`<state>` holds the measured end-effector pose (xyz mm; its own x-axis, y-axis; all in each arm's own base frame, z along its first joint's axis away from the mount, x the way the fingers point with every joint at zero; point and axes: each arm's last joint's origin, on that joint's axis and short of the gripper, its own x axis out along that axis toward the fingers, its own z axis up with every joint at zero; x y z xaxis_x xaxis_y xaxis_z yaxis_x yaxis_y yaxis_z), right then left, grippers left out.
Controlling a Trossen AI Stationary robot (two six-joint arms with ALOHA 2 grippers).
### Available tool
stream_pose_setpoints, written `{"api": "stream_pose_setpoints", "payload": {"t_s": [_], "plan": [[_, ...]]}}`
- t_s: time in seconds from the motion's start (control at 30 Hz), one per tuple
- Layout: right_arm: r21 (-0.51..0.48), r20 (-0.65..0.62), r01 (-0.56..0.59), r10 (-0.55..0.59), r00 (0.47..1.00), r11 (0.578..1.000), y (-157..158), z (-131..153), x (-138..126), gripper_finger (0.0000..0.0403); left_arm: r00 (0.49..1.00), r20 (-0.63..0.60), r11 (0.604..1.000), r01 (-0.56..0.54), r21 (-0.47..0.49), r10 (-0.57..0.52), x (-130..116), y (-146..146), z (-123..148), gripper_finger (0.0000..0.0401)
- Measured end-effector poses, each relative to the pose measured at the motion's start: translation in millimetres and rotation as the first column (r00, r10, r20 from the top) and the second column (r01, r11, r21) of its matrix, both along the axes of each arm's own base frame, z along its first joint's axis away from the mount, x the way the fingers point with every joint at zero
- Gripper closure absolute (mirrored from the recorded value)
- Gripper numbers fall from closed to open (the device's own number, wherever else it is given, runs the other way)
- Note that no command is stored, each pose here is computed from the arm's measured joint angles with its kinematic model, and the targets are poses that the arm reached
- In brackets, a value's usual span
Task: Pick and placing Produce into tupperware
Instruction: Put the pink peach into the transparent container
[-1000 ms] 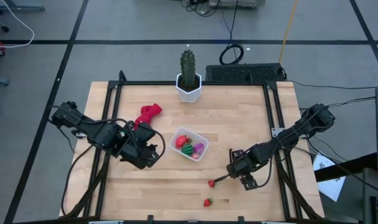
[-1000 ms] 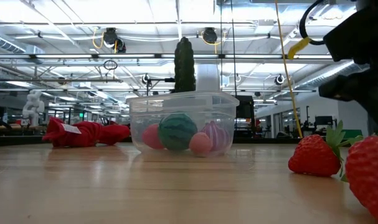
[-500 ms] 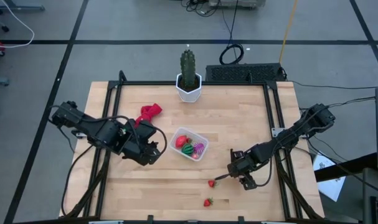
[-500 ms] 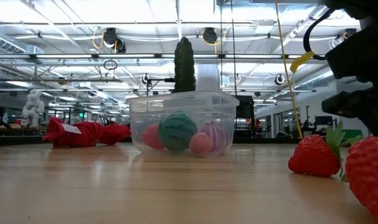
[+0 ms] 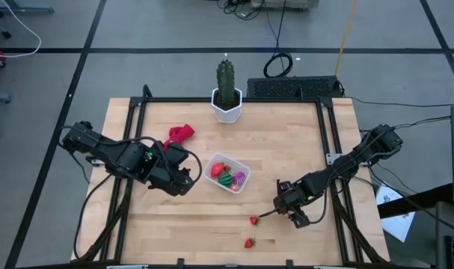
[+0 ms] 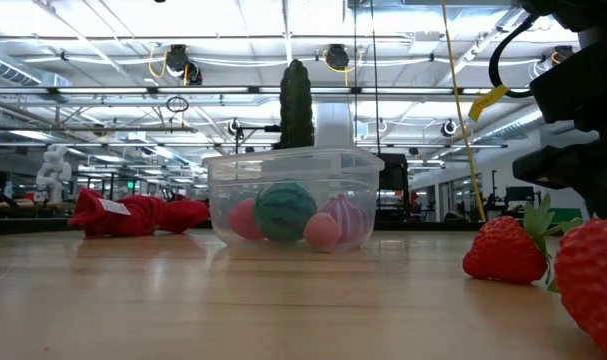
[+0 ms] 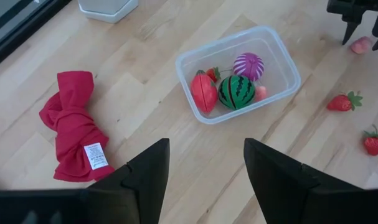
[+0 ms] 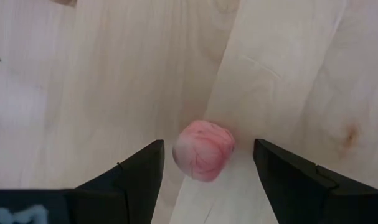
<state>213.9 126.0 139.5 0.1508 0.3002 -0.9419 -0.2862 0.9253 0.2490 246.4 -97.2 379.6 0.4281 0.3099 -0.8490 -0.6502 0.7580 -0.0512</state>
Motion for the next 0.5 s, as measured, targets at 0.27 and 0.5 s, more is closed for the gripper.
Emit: {"api": "stream_pose_setpoints", "payload": {"t_s": [0.27, 0.5], "plan": [[0.001, 0.006, 0.000, 0.000, 1.000, 1.000, 0.2, 0.1, 0.5, 0.0161, 1.000, -0.001, 1.000, 0.000, -0.002, 0.000, 0.0, 0.0, 0.0, 0.0192], [-0.005, 0.003, 0.009, -0.009, 1.000, 1.000, 0.4, -1.3, 1.1, 0.0161, 1.000, -0.001, 1.000, -0.001, -0.004, 0.001, 0.0, 0.0, -0.1, 0.0192]]}}
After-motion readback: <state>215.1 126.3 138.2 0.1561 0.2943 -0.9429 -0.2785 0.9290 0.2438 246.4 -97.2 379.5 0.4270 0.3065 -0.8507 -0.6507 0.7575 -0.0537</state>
